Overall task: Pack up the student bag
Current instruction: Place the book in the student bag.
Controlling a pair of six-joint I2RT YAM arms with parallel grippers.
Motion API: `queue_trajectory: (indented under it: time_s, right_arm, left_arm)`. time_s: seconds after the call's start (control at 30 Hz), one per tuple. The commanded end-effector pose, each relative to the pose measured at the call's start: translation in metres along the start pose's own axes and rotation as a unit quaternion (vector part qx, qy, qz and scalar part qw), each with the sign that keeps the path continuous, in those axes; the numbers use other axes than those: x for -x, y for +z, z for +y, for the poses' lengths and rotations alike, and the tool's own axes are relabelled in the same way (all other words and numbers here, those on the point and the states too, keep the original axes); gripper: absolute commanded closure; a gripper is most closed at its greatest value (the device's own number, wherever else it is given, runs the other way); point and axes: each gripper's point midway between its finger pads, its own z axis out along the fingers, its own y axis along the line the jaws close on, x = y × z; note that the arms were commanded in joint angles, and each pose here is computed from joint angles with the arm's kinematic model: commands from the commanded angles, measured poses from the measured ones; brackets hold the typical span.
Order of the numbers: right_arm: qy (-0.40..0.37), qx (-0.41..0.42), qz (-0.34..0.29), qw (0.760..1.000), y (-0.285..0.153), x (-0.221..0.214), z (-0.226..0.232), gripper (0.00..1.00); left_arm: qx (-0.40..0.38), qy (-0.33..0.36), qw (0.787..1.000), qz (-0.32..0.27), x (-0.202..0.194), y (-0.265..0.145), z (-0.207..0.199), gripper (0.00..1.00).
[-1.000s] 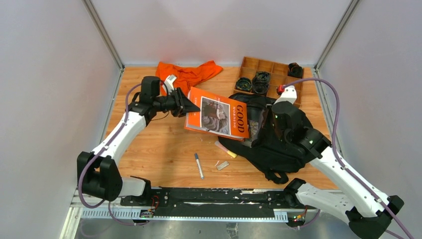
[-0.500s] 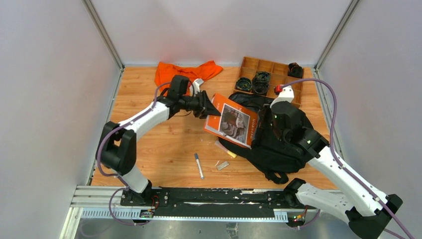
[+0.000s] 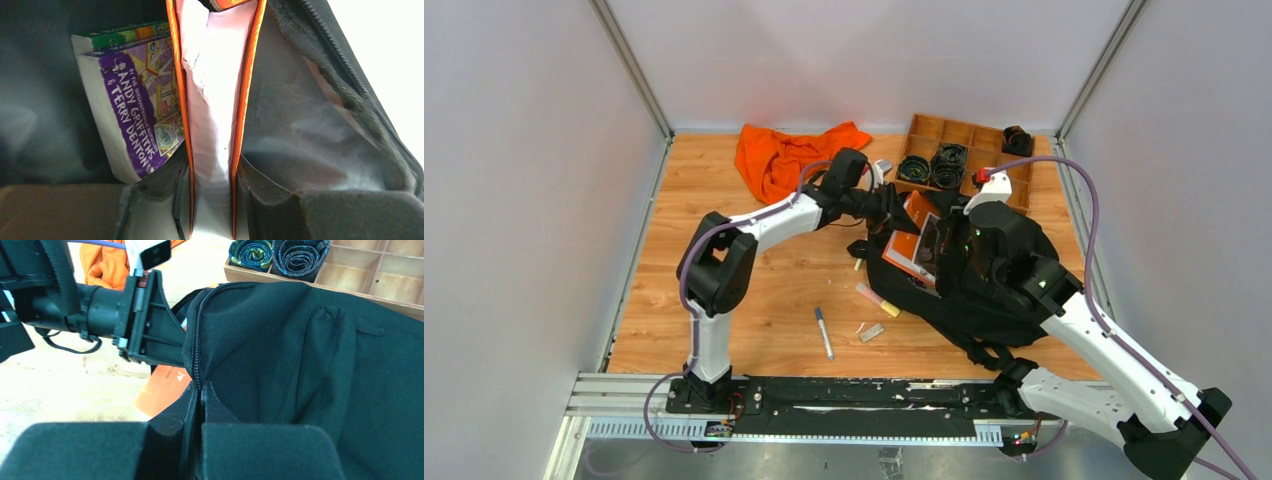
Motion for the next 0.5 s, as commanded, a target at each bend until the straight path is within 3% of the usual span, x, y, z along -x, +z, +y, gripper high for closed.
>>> queue_trajectory:
  time_s: [0.0,0.1,0.27,0.47]
  right_arm:
    - [0.015,0.013,-0.015,1.0,0.0,0.011,0.008,1.0]
    - [0.016,0.012,-0.013,1.0,0.002,0.01,0.008,1.0]
    - [0.018,0.013,-0.012,1.0,0.002,0.01,0.01,1.0]
    - [0.019,0.006,-0.01,1.0,0.004,0.007,0.007,1.0]
  left_arm:
    - [-0.016,0.013,1.0,0.006,-0.006,0.026,-0.016,0.86]
    - [0.001,0.016,1.0,0.015,-0.015,0.042,-0.006,0.82]
    - [0.027,0.028,0.999,0.026,-0.02,0.045,0.003,0.4]
    - [0.113,0.096,0.989,0.023,-0.016,0.023,0.01,0.18]
